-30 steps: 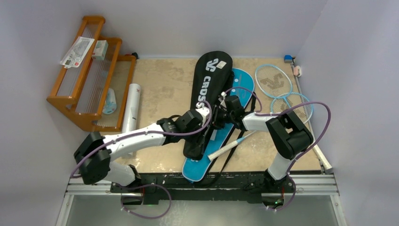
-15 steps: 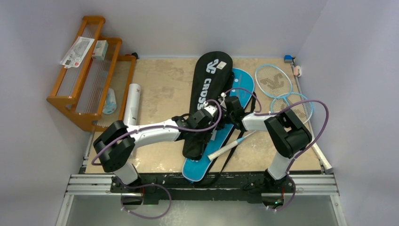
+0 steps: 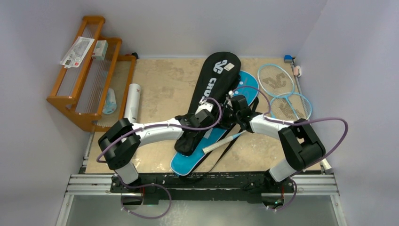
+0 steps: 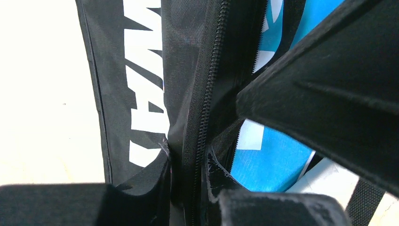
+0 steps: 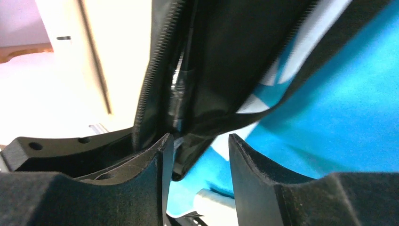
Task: Pack up the badminton gear
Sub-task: Place the racket in the racket bag, then zip the racket bag at the center of the board.
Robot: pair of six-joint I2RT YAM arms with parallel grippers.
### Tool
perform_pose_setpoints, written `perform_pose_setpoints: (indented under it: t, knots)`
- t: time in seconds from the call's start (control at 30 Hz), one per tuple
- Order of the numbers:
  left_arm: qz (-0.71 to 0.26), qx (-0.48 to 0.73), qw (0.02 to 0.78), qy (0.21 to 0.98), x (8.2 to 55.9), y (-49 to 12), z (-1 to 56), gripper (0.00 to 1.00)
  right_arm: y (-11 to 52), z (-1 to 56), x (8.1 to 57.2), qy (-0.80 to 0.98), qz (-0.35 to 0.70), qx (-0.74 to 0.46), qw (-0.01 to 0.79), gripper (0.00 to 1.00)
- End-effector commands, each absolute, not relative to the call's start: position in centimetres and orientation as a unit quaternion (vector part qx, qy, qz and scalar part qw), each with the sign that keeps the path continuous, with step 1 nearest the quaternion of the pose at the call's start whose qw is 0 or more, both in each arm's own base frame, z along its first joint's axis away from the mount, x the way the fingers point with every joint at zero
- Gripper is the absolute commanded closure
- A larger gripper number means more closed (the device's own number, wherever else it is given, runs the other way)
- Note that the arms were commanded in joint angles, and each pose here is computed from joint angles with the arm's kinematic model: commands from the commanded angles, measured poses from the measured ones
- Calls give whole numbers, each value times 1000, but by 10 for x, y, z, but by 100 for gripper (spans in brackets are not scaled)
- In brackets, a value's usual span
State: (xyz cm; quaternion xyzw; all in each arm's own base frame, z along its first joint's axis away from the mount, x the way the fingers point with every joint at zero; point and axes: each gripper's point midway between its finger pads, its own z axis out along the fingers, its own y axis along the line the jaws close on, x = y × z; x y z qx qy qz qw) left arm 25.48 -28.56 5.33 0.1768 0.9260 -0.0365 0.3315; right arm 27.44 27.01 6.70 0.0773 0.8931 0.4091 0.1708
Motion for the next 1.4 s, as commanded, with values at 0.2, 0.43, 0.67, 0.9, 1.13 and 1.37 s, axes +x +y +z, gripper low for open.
perform_pose_setpoints:
  t: [0.2, 0.43, 0.67, 0.9, 1.13, 1.37]
  knots:
    - [-118, 162, 339, 919, 258, -291, 77, 100, 251, 58, 296, 923, 317, 92, 196, 57]
    - [-147, 158, 335, 917, 258, -291, 83, 100, 275, 57, 303, 923, 328, 79, 182, 59]
    - [-167, 151, 335, 915, 263, -288, 86, 100, 284, 45, 296, 932, 317, 75, 161, 66]
    - [-181, 149, 342, 910, 277, -288, 95, 100, 274, 46, 275, 937, 312, 49, 148, 100]
    - [-181, 134, 347, 911, 300, -285, 89, 100, 270, 59, 232, 930, 348, -14, 116, 100]
    - [-246, 100, 342, 901, 331, -296, 92, 100, 276, 72, 195, 918, 375, -97, 80, 100]
